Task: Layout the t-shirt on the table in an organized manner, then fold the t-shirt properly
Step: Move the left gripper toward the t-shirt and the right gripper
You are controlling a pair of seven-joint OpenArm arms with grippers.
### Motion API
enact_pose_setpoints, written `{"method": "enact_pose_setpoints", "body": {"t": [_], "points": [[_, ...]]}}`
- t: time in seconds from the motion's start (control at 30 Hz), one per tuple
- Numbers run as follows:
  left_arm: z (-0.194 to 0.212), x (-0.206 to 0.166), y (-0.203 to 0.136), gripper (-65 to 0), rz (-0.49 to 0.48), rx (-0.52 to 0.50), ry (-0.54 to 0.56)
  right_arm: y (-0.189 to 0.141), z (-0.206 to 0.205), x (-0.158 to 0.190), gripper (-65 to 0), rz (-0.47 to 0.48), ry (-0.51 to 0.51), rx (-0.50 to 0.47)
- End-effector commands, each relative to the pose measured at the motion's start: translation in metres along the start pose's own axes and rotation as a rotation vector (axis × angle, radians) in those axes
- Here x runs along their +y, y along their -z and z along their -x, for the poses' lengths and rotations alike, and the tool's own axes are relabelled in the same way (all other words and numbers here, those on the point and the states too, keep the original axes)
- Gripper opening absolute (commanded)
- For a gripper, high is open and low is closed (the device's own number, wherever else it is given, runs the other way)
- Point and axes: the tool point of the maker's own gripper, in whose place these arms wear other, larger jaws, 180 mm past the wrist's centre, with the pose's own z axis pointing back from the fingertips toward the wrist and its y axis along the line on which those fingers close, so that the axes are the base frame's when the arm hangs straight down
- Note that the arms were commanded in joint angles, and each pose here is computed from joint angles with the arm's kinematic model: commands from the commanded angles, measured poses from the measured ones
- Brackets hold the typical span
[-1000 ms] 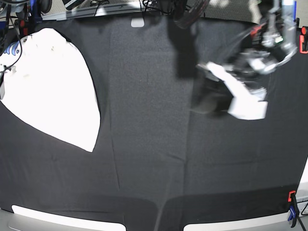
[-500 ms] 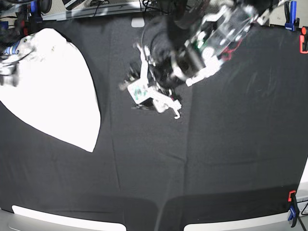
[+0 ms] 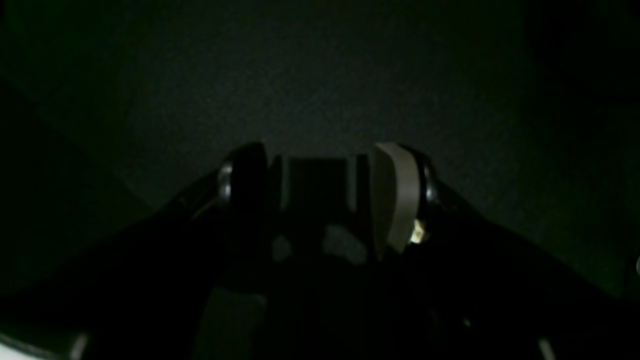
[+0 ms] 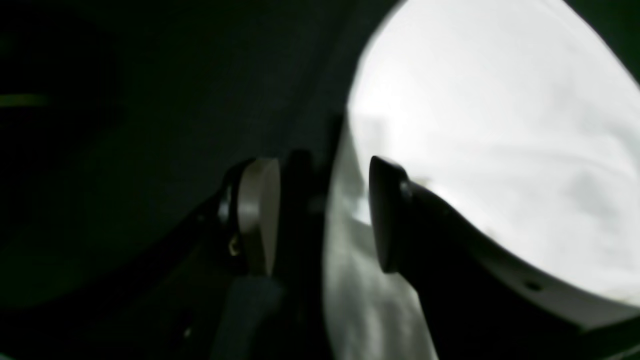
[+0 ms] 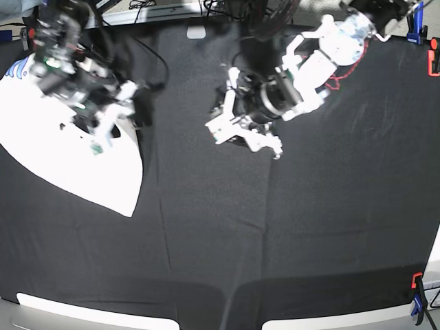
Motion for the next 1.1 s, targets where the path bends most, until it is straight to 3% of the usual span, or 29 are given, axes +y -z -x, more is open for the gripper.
{"method": "enact_pose_setpoints", "body": {"t": [0.0, 0.13, 0.3, 0.53, 0.63, 0.77, 0.9, 1.07], "points": [[-0.012, 0.007, -0.003, -34.5, -0.015, -0.040, 0.005, -0.003, -0.011, -0.011, -36.8, 0.056, -0.008, -0.028], [-0.007, 0.009, -0.004, -34.5, -0.020, -0.025, 0.008, -0.004, -0.001, -0.030, -36.8, 0.176, -0.006, 0.028], [-0.007, 0.008, -0.004, -34.5, -0.014, -0.026, 0.001, -0.007, 0.013, -0.042, -36.8, 0.205, 0.028, 0.086], [-0.007, 0.007, -0.004, -34.5, -0.013, -0.027, 0.000, 0.012, 0.028, -0.022, -36.9, 0.055, 0.115, 0.087], [-0.007, 0.007, -0.004, -34.5, -0.013, -0.027, 0.000, 0.013, 0.023, -0.018, -43.4, 0.028, 0.122, 0.065], [-0.007, 0.007, -0.004, -34.5, -0.013, -0.028, 0.000, 0.013, 0.019, -0.018, -65.0, 0.026, 0.124, 0.048], [-0.007, 0.007, -0.004, -34.5, -0.013, -0.027, 0.000, 0.014, 0.014, -0.015, -65.0, 0.012, 0.126, 0.024], [-0.007, 0.008, -0.004, -34.5, -0.016, -0.026, 0.003, 0.022, 0.005, 0.028, -65.0, -0.111, 0.077, 0.016]]}}
